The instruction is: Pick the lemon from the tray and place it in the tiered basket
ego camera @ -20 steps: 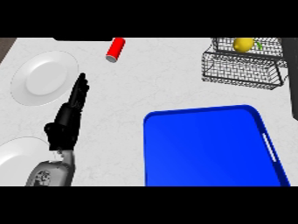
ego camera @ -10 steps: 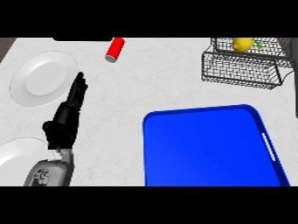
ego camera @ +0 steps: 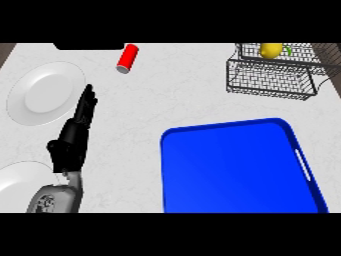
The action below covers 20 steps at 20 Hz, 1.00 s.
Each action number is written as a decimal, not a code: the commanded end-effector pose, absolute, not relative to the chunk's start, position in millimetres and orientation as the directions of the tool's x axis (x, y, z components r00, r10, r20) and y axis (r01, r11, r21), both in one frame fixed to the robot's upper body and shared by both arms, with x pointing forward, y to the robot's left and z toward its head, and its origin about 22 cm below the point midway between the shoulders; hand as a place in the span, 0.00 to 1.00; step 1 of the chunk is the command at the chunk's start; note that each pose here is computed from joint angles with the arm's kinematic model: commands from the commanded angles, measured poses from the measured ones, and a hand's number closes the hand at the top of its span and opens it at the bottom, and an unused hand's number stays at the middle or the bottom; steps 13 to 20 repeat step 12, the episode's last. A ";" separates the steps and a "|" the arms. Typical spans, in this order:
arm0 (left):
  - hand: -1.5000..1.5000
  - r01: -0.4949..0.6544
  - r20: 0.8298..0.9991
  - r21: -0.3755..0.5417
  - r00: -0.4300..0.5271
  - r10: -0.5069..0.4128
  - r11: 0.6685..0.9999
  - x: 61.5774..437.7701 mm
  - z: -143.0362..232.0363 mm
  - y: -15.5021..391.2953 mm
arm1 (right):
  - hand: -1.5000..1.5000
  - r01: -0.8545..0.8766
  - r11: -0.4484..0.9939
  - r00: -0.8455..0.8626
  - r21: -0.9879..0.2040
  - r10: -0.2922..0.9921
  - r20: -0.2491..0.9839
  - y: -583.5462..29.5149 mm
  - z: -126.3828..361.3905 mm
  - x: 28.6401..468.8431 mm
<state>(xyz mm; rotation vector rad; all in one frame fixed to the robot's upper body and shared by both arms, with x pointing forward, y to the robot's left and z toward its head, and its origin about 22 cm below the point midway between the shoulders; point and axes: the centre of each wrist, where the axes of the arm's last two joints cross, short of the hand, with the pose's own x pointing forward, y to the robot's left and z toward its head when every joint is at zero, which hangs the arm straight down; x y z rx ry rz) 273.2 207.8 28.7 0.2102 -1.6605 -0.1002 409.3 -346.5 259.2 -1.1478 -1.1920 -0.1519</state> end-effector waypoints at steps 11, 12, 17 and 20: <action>0.50 -0.124 0.980 0.177 -0.066 -0.186 0.976 263.3 30.2 217.7 | 0.00 0.753 0.509 0.312 -0.417 0.283 0.907 -480.4 205.9 217.8; 0.50 -0.147 0.978 0.188 -0.066 -0.199 0.971 266.9 27.2 218.0 | 0.00 0.731 0.529 0.309 -0.431 0.307 0.900 -489.1 214.0 200.5; 0.50 -0.147 0.978 0.188 -0.066 -0.199 0.971 266.9 27.2 218.0 | 0.00 0.731 0.529 0.309 -0.431 0.307 0.900 -489.1 214.0 200.5; 0.50 -0.147 0.978 0.188 -0.066 -0.199 0.971 266.9 27.2 218.0 | 0.00 0.731 0.529 0.309 -0.431 0.307 0.900 -489.1 214.0 200.5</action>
